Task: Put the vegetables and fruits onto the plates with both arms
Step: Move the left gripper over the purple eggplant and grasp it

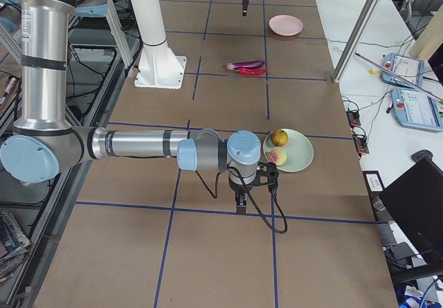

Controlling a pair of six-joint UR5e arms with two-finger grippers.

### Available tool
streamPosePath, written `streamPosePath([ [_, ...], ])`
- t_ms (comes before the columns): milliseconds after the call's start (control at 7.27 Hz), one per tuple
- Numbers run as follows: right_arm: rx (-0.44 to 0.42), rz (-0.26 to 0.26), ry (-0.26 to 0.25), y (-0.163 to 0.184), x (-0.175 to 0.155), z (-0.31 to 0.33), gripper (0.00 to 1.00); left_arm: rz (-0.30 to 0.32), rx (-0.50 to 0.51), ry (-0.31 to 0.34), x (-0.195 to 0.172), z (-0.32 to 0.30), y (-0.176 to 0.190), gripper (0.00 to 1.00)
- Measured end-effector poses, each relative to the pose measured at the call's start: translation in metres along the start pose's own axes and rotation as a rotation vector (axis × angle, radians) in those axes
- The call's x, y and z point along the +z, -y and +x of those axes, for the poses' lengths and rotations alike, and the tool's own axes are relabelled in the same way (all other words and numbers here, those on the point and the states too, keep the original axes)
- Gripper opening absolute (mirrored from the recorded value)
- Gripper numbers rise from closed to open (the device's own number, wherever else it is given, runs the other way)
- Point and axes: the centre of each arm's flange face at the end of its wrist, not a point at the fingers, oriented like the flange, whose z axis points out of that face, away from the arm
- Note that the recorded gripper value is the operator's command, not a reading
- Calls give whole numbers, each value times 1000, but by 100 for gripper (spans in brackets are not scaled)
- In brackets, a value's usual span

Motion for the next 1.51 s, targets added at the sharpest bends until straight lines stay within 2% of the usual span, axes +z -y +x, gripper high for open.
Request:
streamPosePath([
  [138, 0, 0, 0, 0, 0, 0, 100, 22, -35, 27, 32, 52, -20, 100],
  [412, 0, -1, -1, -1, 1, 1, 100, 38, -71, 47, 75, 116, -41, 99],
  [550, 0, -2, -1, -2, 1, 1, 100, 46, -77, 40, 91, 131, -40, 92],
  [825, 0, -2, -1, -2, 1, 1, 100, 55, -83, 27, 111, 144, -35, 51],
  [1100, -1, -2, -1, -2, 1, 1, 100, 55, -86, 29, 116, 144, -33, 5],
  [1238, -1, -2, -1, -2, 1, 1, 100, 62, -87, 31, 116, 143, -32, 0],
  [1512, 0, -4, -1, -4, 2, 2, 100, 108, -94, 24, 101, 137, -19, 0],
])
